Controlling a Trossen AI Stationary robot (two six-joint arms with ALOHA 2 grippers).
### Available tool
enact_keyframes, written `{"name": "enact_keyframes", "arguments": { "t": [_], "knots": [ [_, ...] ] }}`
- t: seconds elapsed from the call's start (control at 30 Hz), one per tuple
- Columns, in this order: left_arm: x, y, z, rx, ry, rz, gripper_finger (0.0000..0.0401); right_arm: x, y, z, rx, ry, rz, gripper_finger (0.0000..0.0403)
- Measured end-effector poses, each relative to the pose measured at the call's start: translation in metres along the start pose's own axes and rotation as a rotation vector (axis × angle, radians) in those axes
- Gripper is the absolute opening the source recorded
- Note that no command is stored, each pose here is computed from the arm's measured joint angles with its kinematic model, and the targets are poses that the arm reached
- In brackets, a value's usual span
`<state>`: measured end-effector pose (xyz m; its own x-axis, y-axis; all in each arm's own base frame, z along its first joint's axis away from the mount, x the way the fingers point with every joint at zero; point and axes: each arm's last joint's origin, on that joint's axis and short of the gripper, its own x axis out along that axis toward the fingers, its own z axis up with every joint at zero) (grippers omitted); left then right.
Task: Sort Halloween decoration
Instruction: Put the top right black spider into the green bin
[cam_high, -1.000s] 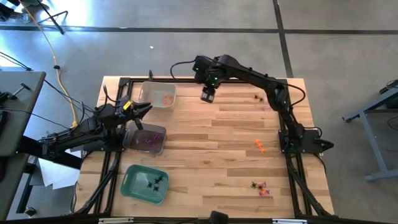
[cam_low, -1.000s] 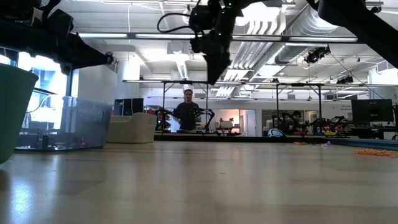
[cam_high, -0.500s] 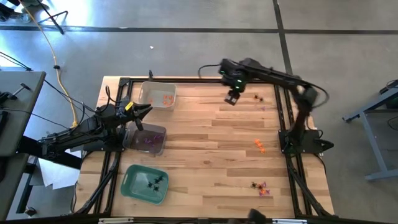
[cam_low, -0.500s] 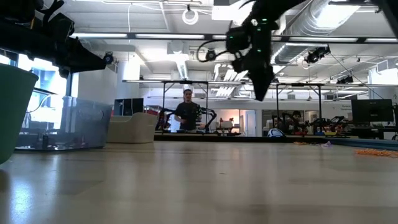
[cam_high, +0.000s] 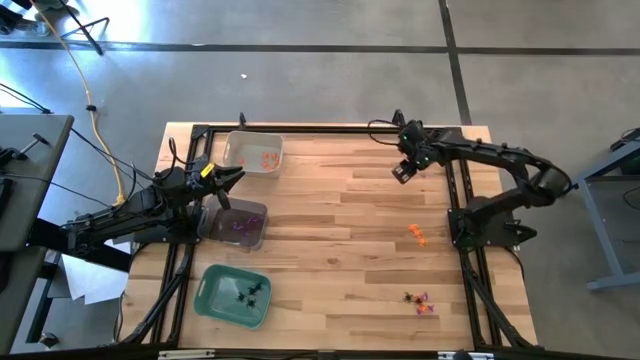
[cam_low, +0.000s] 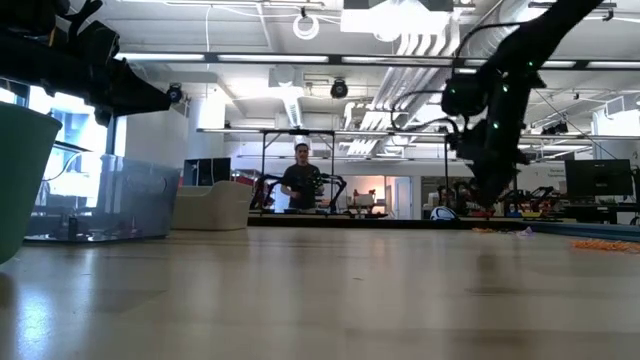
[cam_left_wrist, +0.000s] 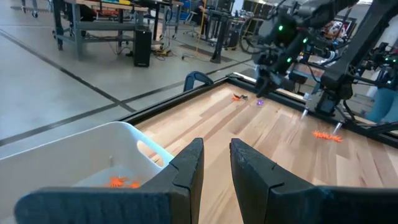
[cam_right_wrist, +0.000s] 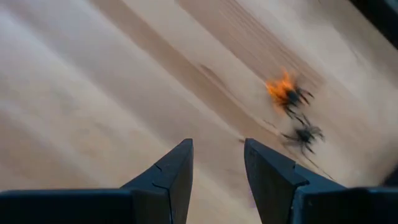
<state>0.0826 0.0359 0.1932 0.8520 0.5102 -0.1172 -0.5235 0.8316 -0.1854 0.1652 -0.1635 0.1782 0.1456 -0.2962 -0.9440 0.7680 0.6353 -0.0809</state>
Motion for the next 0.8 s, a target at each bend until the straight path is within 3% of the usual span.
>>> {"name": "enact_keyframes", "arguments": {
  "t": [0.33,0.8],
  "knots": [
    [0.000,0.000,0.001,-0.024,-0.006,-0.001,0.0065,0.017,-0.041,-0.006,0.254,-0.040,-0.145,0.0138],
    [0.000,0.000,0.001,-0.016,-0.005,-0.002,0.0064,0.016,-0.042,-0.003,0.358,-0.067,-0.123,0.0138]
  ]
}}
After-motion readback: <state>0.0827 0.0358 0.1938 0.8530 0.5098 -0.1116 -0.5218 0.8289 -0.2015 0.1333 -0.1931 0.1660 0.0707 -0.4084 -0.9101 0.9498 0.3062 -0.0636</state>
